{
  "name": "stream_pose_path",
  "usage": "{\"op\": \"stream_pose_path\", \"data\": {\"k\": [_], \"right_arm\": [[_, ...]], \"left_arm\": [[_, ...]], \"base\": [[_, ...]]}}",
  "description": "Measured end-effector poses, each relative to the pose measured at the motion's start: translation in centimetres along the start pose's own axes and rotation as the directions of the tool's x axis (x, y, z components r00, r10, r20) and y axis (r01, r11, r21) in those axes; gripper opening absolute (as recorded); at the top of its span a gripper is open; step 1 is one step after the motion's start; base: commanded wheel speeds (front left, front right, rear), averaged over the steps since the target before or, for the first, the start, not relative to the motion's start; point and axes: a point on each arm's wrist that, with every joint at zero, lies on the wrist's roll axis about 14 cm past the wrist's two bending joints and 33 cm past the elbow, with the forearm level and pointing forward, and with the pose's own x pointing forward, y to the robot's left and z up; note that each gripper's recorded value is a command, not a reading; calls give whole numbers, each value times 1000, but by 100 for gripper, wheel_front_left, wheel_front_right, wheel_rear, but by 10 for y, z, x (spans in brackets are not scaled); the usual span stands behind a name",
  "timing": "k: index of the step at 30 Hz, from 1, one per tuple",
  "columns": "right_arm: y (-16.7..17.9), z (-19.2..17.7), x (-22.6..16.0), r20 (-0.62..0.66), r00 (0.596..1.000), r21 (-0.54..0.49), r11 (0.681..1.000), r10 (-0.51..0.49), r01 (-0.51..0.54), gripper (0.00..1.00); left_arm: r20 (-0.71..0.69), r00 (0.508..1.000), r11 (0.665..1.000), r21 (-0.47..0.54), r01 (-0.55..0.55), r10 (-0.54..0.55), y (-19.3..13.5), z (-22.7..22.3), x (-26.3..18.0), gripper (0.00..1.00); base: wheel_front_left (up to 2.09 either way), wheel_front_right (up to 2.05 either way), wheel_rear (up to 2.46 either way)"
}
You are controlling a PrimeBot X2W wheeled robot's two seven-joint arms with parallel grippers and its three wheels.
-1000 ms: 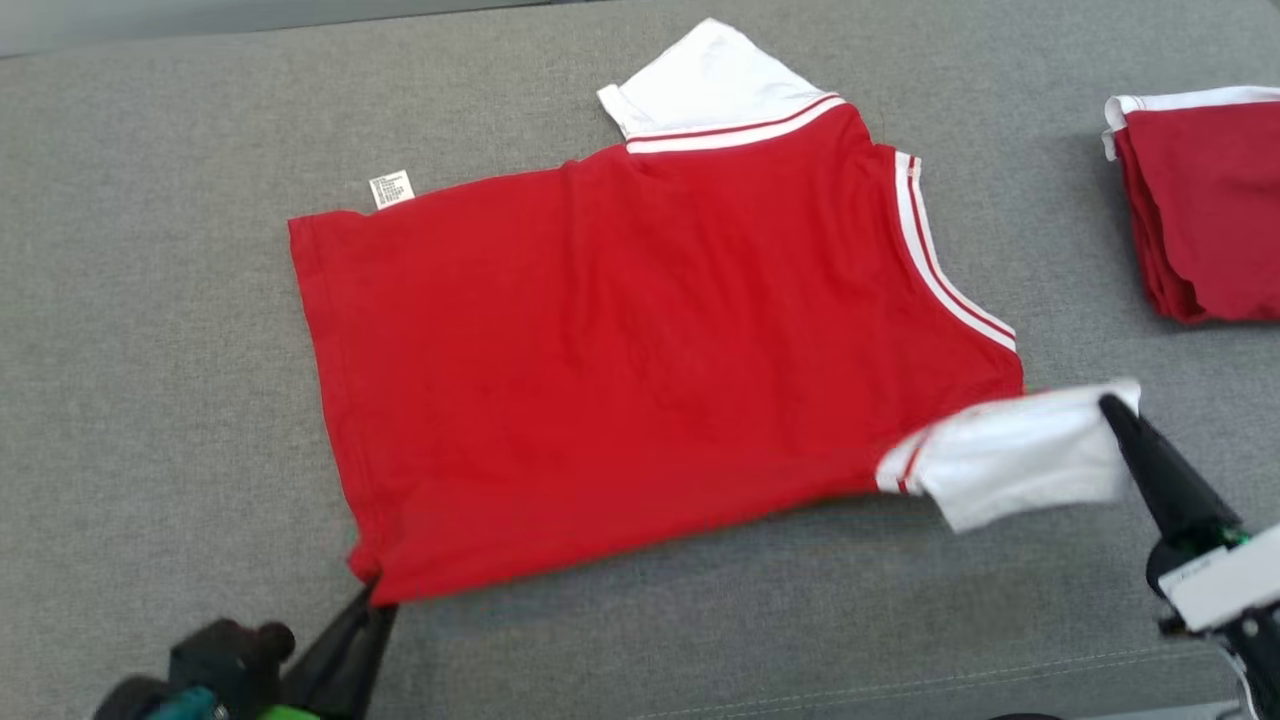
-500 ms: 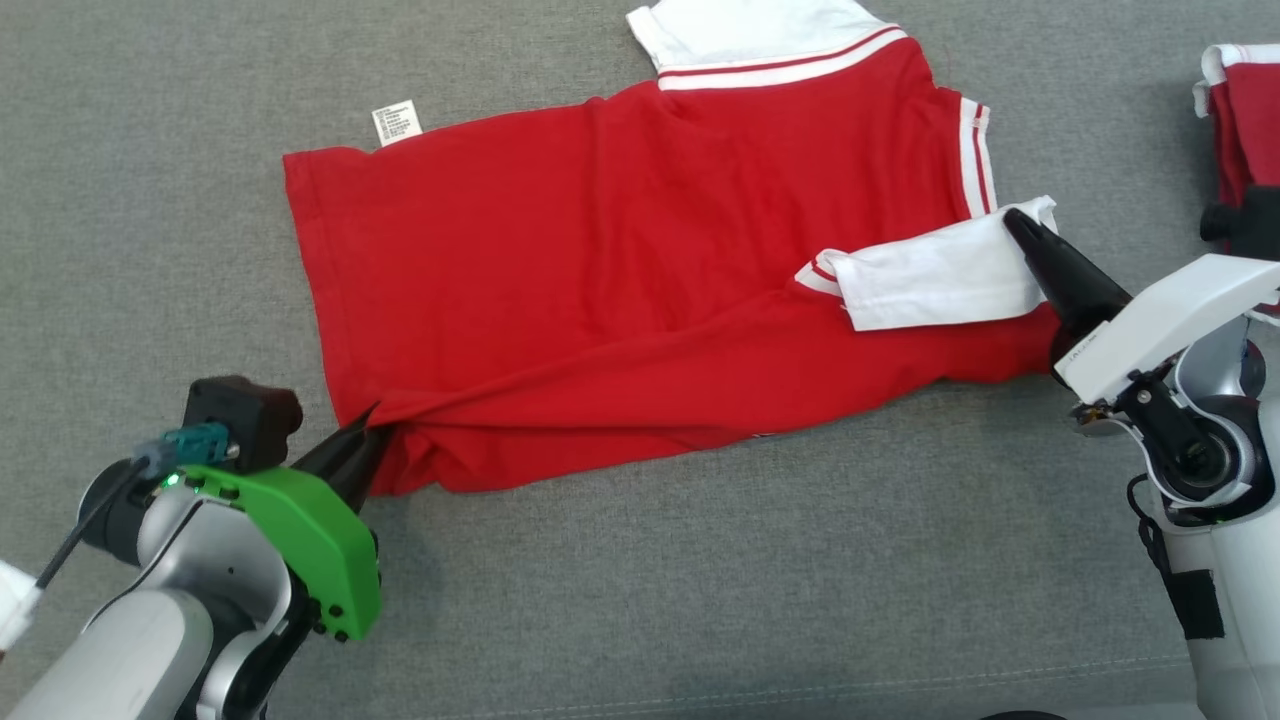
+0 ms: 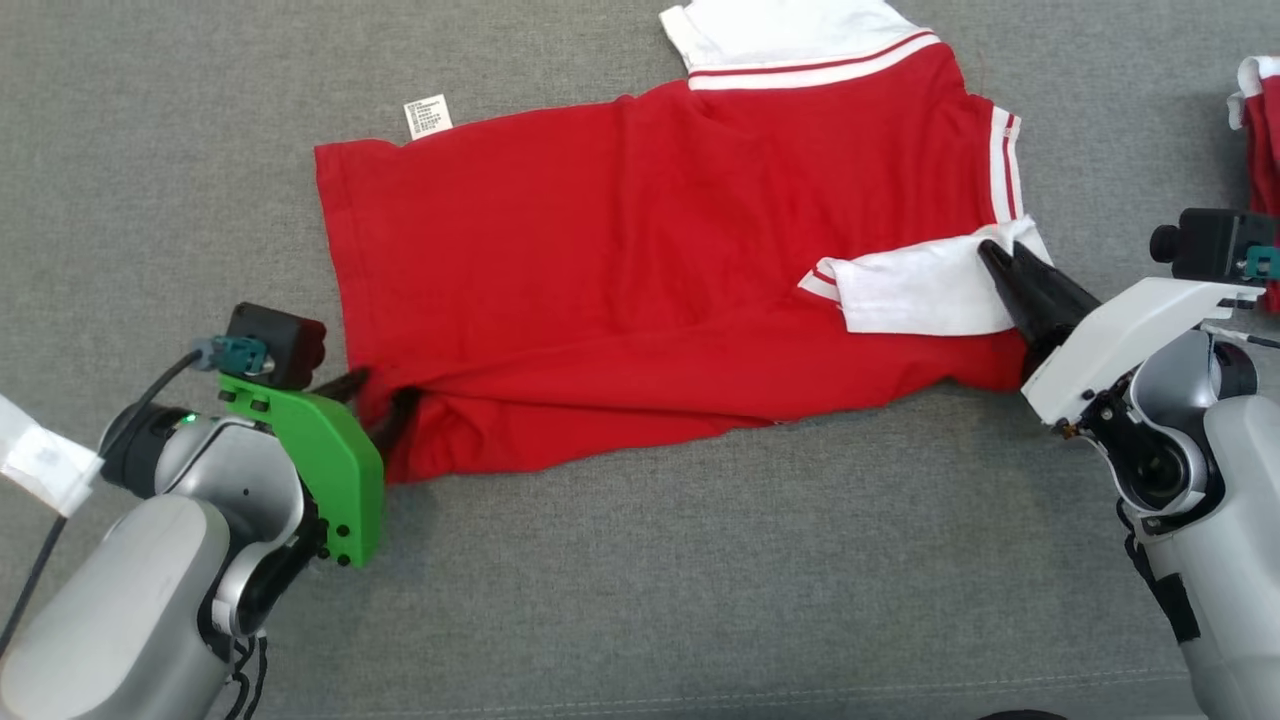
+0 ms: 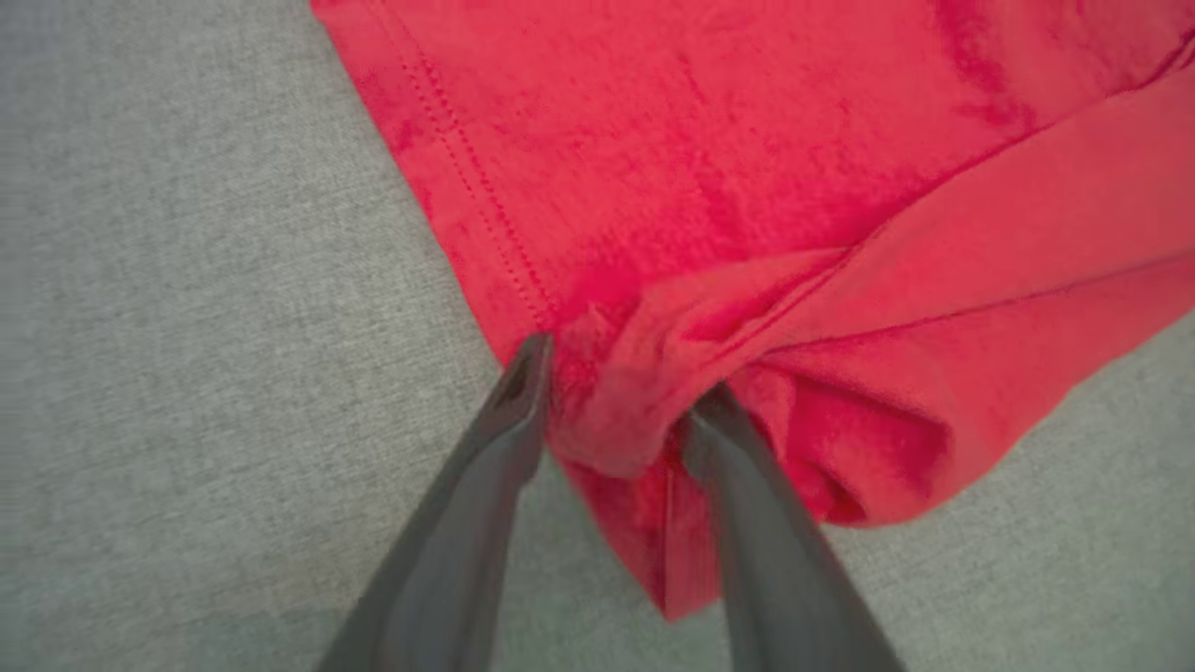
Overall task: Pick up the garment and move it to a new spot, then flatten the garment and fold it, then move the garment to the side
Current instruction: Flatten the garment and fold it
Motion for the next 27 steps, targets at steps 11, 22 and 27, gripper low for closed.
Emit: {"op": "stream_pose_path", "data": {"k": [11, 22, 27], "right_arm": [[-18, 48, -68, 74, 995, -272, 959, -64, 82, 100], [-58, 1, -73, -104, 975, -275, 948, -194, 159, 100], [-56, -24, -58, -203, 961, -279, 952, -188, 127, 100]], "left_arm": [[216, 975, 996, -87, -33, 51, -14, 16, -50, 100], [120, 992, 962, -271, -14, 48, -29, -30, -36, 100], [121, 990, 957, -288, -29, 67, -21, -28, -29, 100]], "base": [[0, 0, 0], [0, 0, 0], [0, 0, 0]]}}
